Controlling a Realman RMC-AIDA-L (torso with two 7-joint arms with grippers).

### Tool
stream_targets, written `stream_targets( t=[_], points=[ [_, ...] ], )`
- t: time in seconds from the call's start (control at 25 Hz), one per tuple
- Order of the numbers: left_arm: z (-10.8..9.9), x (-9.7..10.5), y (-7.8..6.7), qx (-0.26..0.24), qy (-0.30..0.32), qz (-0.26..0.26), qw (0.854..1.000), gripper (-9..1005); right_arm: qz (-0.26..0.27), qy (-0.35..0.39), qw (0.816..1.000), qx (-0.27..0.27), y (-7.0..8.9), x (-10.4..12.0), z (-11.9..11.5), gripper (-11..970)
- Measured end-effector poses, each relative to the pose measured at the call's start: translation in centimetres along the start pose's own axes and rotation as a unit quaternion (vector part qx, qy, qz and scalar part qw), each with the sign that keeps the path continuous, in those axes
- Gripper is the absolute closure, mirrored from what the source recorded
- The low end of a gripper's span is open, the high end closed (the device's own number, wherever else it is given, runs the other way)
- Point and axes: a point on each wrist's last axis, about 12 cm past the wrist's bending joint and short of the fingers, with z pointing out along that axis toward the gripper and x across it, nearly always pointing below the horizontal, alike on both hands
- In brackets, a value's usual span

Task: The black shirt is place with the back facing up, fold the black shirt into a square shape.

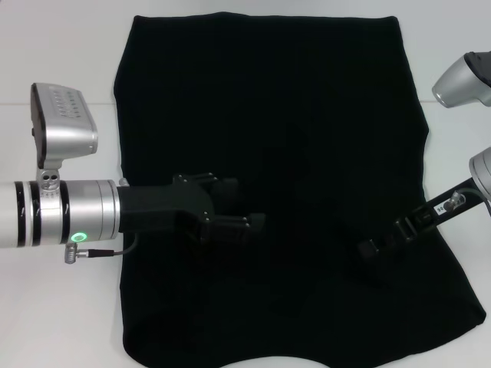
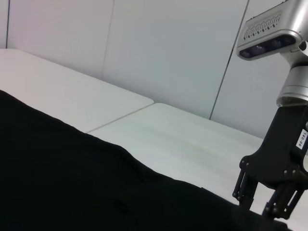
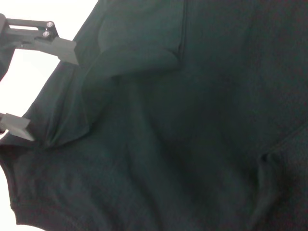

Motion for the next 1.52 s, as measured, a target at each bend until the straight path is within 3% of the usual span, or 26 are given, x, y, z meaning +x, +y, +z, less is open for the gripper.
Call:
stream_targets(
  t=[0.32, 0.6, 0.96, 1.24, 1.52],
  points=[
    [-0.2, 0.0, 0.2, -0.006, -0.005, -0.002, 1.0, 112, -0.002, -0.009, 1.0, -0.001, 0.1, -0.4, -0.1, 322],
    [-1.9, 0.2, 0.3, -0.001, 0.0, -0.012, 1.0, 112, -0.006, -0.089, 0.996, -0.032, -0.8, 0.0, -0.6, 324],
    [-7.1, 2.3, -0.7, -0.018, 0.049, -0.014, 0.999, 111, -0.062, -0.231, 0.968, -0.073, -0.1, 0.2, 2.3, 326],
    [-8.2, 3.6, -1.1, -0.034, 0.115, -0.001, 0.993, 110, -0.079, -0.298, 0.949, -0.058, 1.2, -1.0, 4.8, 328],
    [-8.0, 4.0, -1.2, -0.034, 0.175, 0.02, 0.984, 110, -0.065, -0.325, 0.941, -0.064, 1.4, -2.2, 4.6, 330]
  ],
)
